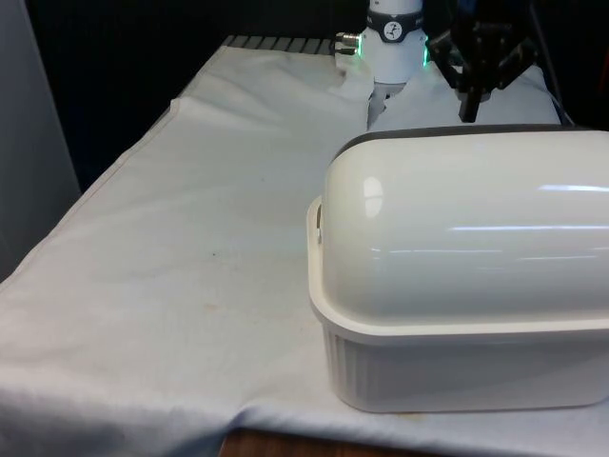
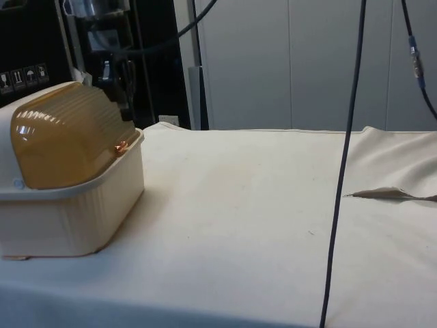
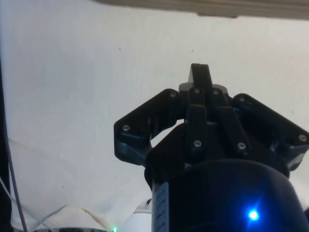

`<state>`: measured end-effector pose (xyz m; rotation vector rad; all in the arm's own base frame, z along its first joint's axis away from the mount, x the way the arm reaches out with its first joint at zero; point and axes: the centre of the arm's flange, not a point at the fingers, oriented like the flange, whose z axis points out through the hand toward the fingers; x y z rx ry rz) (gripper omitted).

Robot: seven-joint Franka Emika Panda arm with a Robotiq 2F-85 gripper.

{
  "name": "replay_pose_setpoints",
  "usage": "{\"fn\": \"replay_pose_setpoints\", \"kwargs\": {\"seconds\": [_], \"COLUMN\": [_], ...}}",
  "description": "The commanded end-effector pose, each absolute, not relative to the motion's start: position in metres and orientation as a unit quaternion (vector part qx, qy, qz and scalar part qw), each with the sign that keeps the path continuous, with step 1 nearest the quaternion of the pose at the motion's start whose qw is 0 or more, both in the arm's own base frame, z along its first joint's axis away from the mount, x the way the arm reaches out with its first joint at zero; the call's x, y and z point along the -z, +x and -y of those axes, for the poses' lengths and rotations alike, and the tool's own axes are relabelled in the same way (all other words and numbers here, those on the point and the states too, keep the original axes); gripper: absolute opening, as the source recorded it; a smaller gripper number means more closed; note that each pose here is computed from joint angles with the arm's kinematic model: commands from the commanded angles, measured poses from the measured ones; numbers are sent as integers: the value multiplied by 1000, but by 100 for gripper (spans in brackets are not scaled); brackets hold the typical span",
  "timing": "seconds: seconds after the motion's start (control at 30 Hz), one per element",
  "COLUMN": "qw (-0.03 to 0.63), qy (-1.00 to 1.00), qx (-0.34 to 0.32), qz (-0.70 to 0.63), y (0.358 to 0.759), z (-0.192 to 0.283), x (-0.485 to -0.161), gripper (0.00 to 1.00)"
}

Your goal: Open the lid, then close it.

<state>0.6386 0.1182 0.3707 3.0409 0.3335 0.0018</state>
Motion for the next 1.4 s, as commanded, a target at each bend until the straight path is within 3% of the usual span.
{"fn": "replay_pose_setpoints", "kwargs": {"seconds": [0.0, 0.7, 0.77, 0.8, 0.9, 0.97, 1.07, 1.2, 1.37], "qw": [42, 38, 38, 38, 38, 38, 38, 38, 38], "qy": [993, 993, 993, 993, 993, 993, 993, 993, 993], "qx": [-4, 4, 5, 5, 6, 5, 6, 6, 6], "qz": [-111, -114, -113, -113, -113, -113, -113, -113, -114], "y": [632, 597, 597, 598, 597, 598, 598, 598, 597], "z": [-118, -115, -115, -115, -115, -115, -115, -115, -115], "x": [-373, -375, -374, -374, -374, -374, -374, -374, -374], "gripper": [0, 2, 9, 19, 33, 37, 52, 77, 96]}}
